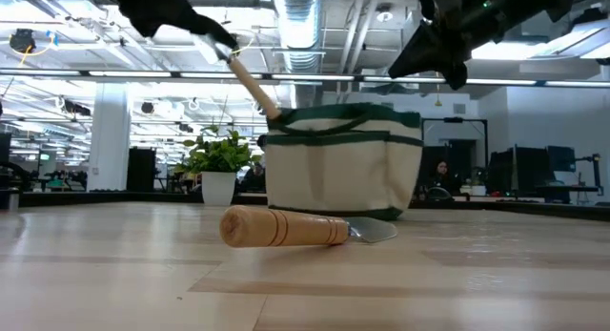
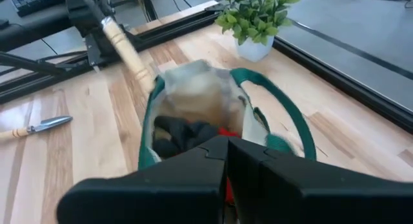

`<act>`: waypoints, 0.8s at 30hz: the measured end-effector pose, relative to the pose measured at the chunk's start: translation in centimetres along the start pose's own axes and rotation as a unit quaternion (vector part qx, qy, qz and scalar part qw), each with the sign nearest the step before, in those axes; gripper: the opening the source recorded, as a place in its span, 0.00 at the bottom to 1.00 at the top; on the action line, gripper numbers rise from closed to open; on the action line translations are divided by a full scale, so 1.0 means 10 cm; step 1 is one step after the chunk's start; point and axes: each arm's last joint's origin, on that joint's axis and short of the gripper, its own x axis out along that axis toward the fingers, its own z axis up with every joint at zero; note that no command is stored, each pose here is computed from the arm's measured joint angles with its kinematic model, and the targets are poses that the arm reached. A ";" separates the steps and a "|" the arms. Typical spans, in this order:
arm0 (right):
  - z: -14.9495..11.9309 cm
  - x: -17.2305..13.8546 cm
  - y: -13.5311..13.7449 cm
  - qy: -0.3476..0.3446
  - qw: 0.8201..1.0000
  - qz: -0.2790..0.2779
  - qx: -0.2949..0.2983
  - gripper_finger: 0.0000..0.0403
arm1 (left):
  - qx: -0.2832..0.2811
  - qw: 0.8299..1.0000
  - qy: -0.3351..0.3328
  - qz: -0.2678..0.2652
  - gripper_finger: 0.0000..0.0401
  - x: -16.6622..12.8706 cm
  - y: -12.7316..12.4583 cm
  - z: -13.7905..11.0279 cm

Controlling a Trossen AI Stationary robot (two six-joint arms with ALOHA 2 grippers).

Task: Pick & Place Garden tools in Gardening bag
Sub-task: Put the trowel into the gardening bag

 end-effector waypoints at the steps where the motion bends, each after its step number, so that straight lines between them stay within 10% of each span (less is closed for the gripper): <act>1: 0.00 0.00 0.00 0.000 1.000 0.000 0.000 0.00 | -0.005 1.000 -0.002 0.001 0.00 -0.02 0.01 0.00; 13: 0.00 0.01 -0.01 0.001 1.000 -0.002 -0.004 0.00 | -0.035 0.994 -0.040 -0.093 0.00 -0.21 0.07 0.07; 24: -0.01 0.00 0.00 0.002 1.000 0.001 -0.005 0.00 | -0.005 0.998 0.002 0.062 0.00 -0.21 0.18 -0.05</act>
